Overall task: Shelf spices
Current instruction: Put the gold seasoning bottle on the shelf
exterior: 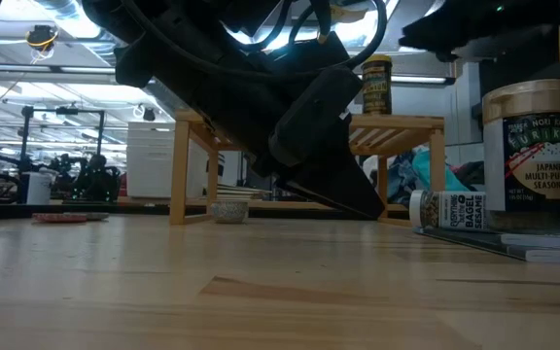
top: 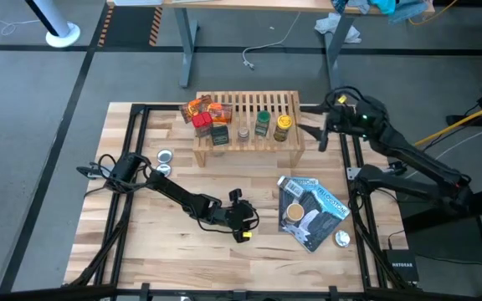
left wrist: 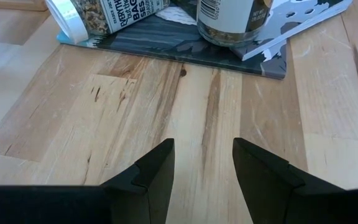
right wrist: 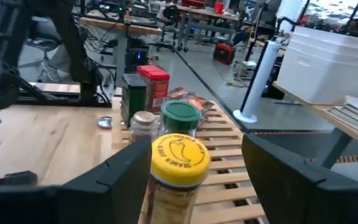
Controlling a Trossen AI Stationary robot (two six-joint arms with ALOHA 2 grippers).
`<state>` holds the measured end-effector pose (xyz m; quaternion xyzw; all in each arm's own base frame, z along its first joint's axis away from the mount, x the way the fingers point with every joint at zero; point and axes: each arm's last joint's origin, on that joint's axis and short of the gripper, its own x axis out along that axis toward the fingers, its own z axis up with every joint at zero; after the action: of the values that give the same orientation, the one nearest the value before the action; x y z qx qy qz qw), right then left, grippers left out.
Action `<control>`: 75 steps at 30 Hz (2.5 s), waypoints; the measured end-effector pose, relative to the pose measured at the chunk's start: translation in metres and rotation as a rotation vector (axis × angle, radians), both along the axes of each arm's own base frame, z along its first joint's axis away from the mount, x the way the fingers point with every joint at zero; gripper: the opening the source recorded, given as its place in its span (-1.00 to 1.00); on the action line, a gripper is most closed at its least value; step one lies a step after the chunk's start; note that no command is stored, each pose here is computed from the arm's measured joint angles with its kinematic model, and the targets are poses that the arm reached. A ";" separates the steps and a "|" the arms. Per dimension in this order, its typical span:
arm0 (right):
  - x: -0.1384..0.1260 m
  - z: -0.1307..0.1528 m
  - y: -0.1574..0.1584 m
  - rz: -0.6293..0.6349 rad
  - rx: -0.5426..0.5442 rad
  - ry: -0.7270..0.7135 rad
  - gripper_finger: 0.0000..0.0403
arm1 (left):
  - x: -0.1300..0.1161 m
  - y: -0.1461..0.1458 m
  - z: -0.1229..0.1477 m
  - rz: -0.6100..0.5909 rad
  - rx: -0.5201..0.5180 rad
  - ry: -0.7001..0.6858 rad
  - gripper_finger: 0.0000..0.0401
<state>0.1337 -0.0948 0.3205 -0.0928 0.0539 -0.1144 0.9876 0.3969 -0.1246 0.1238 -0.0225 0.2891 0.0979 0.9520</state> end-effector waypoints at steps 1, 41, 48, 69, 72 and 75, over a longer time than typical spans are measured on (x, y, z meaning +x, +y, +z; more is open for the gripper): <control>-0.004 0.001 0.004 0.001 0.004 -0.004 0.27 | 0.000 0.000 0.000 0.000 0.000 0.000 -0.22; -0.062 0.029 0.060 0.215 0.345 0.028 0.27 | 0.006 0.011 0.002 0.002 -0.032 -0.029 -0.22; -0.061 0.055 0.061 0.275 0.341 -0.003 0.27 | 0.006 0.012 0.002 0.002 -0.030 -0.028 -0.22; 0.035 0.017 0.099 0.558 0.433 0.404 0.27 | 0.006 0.012 0.002 -0.007 -0.015 -0.025 -0.22; 0.038 0.005 0.115 0.490 0.393 0.526 0.27 | 0.006 0.012 0.002 -0.012 -0.007 -0.021 -0.22; 0.034 -0.005 0.128 0.368 0.385 0.628 0.27 | 0.006 0.012 0.002 -0.012 -0.006 -0.019 -0.22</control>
<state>0.1674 0.0330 0.3160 0.0554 0.3556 0.1101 0.9265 0.4028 -0.1123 0.1259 -0.0245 0.2803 0.0911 0.9553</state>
